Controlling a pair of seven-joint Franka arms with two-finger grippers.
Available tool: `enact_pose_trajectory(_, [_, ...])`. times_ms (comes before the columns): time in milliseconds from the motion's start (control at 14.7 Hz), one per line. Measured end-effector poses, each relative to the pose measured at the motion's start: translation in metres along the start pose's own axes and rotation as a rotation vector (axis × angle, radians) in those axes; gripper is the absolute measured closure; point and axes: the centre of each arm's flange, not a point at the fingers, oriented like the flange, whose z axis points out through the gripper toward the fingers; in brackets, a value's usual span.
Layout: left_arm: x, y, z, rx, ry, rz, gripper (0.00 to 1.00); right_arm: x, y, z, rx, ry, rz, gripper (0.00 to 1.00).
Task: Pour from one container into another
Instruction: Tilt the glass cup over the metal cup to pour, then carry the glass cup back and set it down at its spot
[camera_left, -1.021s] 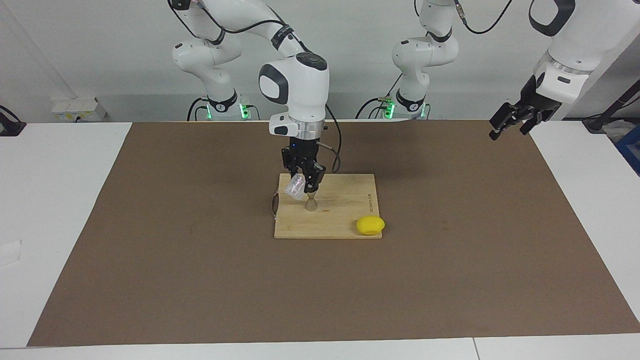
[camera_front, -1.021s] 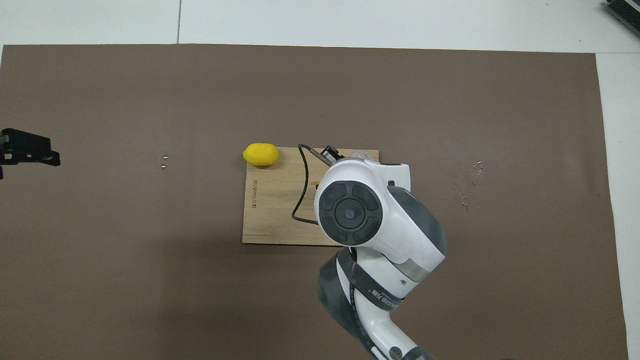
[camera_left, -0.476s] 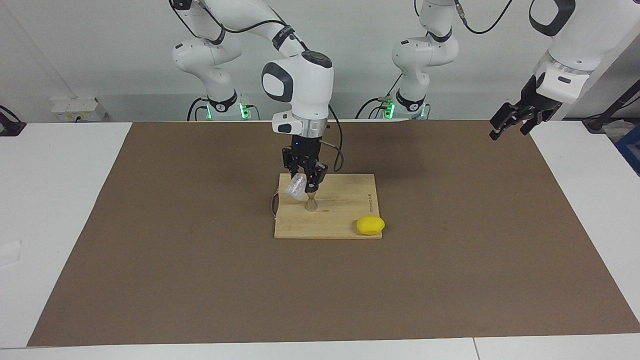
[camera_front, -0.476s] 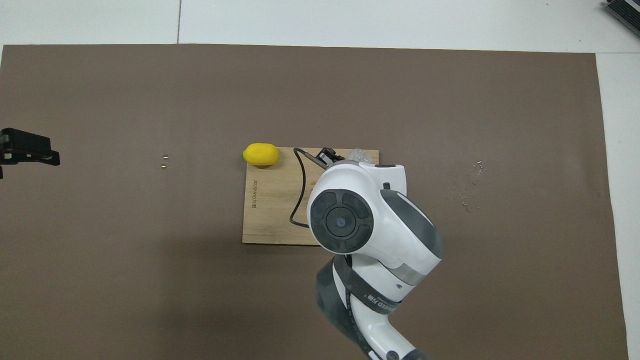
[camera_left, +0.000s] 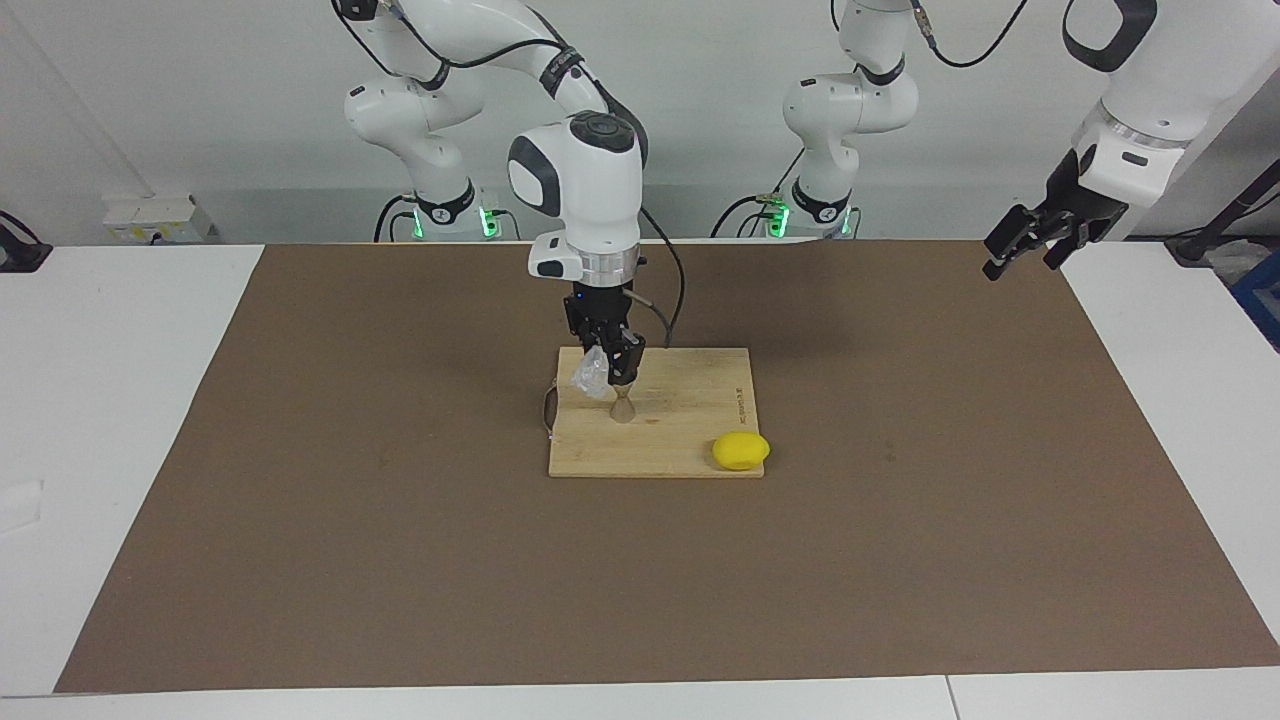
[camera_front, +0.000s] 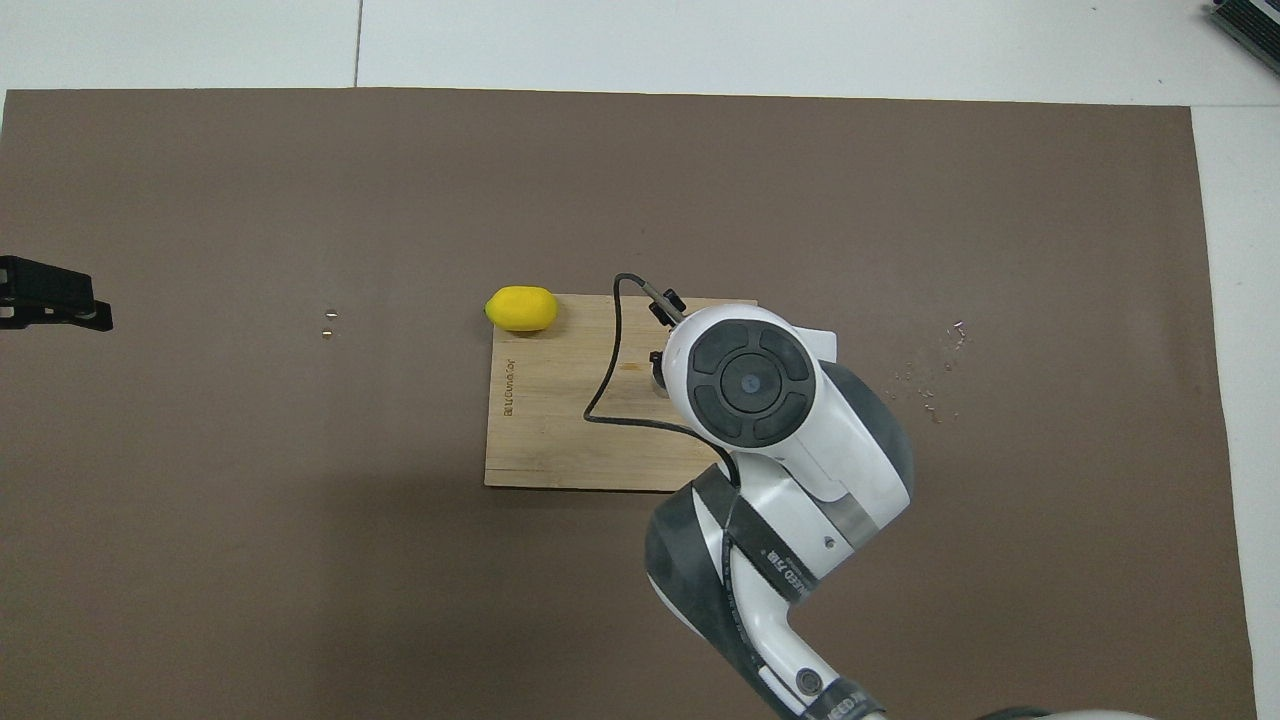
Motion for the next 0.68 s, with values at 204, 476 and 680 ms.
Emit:
enact_pose_trajectory(204, [0.000, -0.002, 0.000, 0.000, 0.001, -0.003, 0.00, 0.012, 0.002, 0.002, -0.004, -0.045, 0.057, 0.48])
enact_pose_trajectory(476, [0.000, -0.001, -0.001, 0.000, 0.003, -0.002, 0.00, 0.039, 0.006, 0.009, -0.011, -0.146, 0.184, 0.48])
enact_pose_trajectory(680, [0.000, 0.002, -0.001, 0.000, 0.004, 0.004, 0.00, 0.081, 0.016, 0.019, -0.010, -0.252, 0.285, 0.48])
